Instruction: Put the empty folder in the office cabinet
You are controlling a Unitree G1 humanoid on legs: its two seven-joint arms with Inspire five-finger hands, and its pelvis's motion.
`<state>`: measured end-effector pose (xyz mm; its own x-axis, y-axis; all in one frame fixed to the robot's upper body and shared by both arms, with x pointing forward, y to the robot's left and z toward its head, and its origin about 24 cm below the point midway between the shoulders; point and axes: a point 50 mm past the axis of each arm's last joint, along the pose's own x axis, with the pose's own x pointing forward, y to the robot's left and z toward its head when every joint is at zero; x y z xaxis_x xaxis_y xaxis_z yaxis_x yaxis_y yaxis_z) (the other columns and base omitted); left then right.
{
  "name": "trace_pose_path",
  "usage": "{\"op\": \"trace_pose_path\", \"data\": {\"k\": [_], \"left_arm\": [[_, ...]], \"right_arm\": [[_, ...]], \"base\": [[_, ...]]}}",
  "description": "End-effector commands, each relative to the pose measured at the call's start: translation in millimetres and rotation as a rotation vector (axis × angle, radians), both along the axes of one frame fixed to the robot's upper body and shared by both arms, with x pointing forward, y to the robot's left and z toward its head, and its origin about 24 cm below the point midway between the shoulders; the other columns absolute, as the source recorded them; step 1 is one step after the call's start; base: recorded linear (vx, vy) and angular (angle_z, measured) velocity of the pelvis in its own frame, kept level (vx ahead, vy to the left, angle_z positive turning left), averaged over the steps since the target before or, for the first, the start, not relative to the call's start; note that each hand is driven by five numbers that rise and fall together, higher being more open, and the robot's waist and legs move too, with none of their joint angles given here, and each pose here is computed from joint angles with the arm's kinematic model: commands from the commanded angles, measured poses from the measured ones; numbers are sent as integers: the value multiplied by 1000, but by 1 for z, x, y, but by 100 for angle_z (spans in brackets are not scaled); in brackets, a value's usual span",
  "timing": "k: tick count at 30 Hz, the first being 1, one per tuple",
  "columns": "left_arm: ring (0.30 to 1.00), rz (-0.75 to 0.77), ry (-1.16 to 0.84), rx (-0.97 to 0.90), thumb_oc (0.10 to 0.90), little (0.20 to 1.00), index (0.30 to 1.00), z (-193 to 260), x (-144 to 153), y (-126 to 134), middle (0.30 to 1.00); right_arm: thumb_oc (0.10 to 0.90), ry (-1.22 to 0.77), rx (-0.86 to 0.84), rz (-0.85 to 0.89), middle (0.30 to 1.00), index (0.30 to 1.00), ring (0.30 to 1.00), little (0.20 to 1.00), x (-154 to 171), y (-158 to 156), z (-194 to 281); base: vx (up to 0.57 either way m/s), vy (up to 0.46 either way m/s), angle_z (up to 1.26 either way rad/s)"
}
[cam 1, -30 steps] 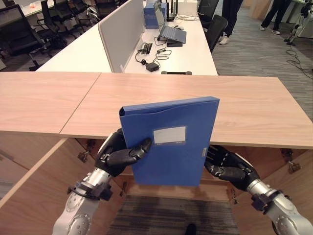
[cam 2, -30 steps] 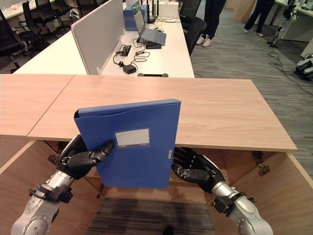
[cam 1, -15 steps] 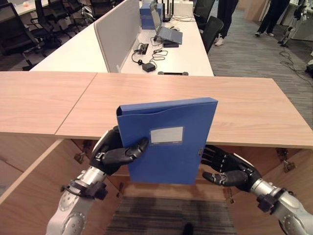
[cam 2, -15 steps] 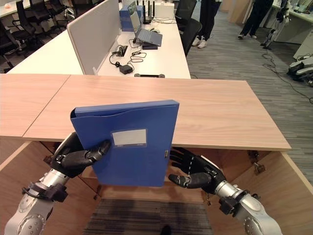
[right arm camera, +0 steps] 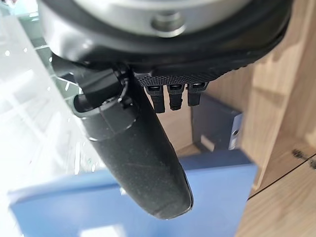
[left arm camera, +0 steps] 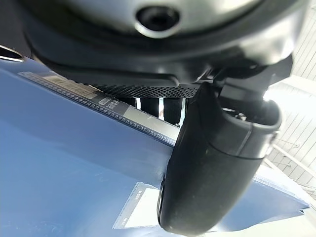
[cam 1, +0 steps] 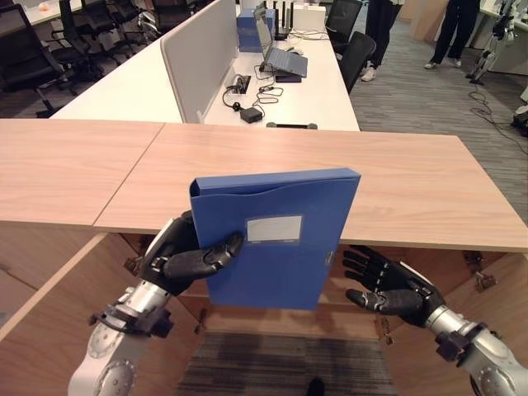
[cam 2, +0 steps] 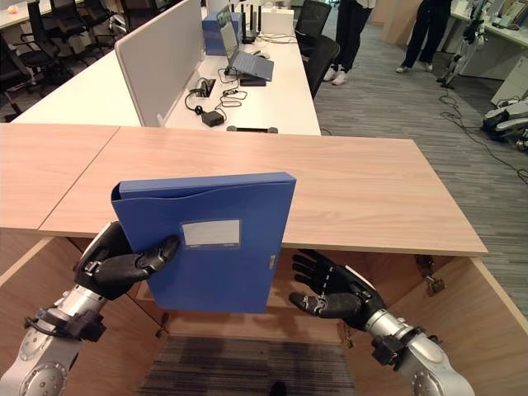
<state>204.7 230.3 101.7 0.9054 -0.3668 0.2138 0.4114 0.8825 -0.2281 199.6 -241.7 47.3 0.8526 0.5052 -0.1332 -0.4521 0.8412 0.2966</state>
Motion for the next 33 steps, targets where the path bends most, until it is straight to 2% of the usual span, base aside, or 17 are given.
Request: {"op": "trace_pose_path", "data": {"k": [1,21,33], "left_arm": [[300,31,-295,13,400,300,300,51,8,2,300],[300,-205,-274,-94,400,300,300,47,22,-54,300],[300,-316,-251,-122,400,300,300,43,23,-78,300]], "right_arm": [[800,-308,91,97,900,900,900,900,29,21,59],[800,-378,205,272,900,900,900,900,48,83,70],[800,-401,254,310,900,900,900,900,62,110,74]], "base": [[0,0,0],[0,0,0],[0,-1,2]]}}
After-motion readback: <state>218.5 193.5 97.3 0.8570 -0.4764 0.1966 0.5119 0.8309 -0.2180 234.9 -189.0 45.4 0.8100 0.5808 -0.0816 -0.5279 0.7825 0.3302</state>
